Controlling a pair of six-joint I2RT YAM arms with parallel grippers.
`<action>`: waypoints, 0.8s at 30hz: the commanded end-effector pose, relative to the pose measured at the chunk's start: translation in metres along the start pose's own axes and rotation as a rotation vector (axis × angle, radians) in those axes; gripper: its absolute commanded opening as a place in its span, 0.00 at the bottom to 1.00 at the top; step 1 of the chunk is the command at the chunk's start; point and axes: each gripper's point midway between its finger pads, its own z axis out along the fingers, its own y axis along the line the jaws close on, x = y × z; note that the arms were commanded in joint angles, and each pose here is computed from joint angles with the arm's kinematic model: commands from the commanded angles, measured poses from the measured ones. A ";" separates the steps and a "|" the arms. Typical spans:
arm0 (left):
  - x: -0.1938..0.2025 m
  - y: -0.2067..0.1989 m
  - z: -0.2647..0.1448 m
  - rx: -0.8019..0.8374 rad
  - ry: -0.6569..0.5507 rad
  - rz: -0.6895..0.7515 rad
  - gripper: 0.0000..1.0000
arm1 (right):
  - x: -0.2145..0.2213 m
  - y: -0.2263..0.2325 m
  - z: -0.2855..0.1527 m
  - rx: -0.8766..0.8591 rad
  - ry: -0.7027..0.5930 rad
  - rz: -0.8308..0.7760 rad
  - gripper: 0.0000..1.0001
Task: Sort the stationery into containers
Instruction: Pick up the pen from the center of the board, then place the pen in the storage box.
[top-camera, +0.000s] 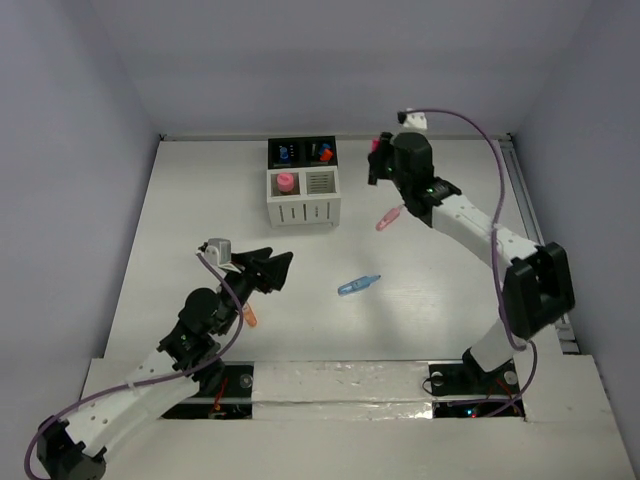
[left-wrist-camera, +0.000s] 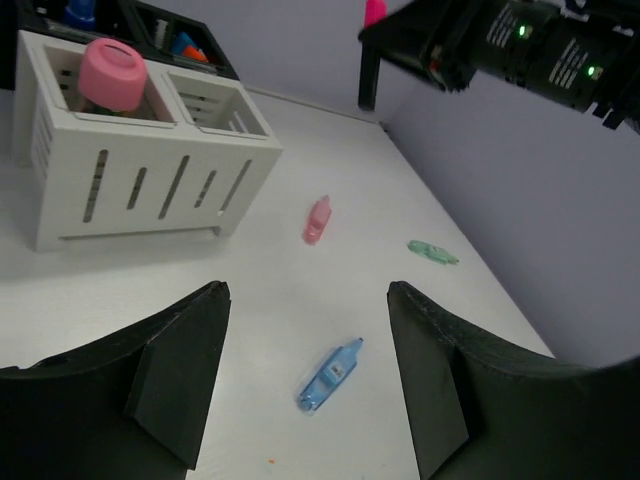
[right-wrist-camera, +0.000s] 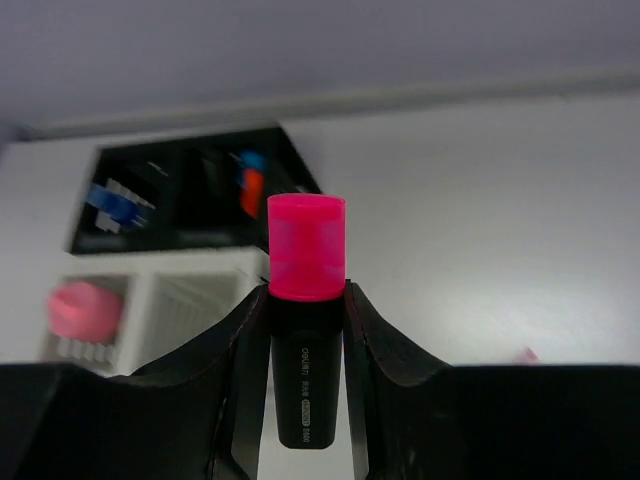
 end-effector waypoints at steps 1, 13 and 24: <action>-0.006 0.016 0.002 -0.082 -0.033 0.045 0.61 | -0.055 0.078 0.026 -0.188 -0.235 -0.027 0.04; 0.012 0.029 0.013 -0.143 0.018 0.083 0.61 | -0.039 0.164 0.061 -0.346 -0.345 -0.107 0.04; 0.023 0.028 0.016 -0.125 0.052 0.083 0.61 | -0.010 0.164 0.067 -0.319 -0.363 -0.115 0.05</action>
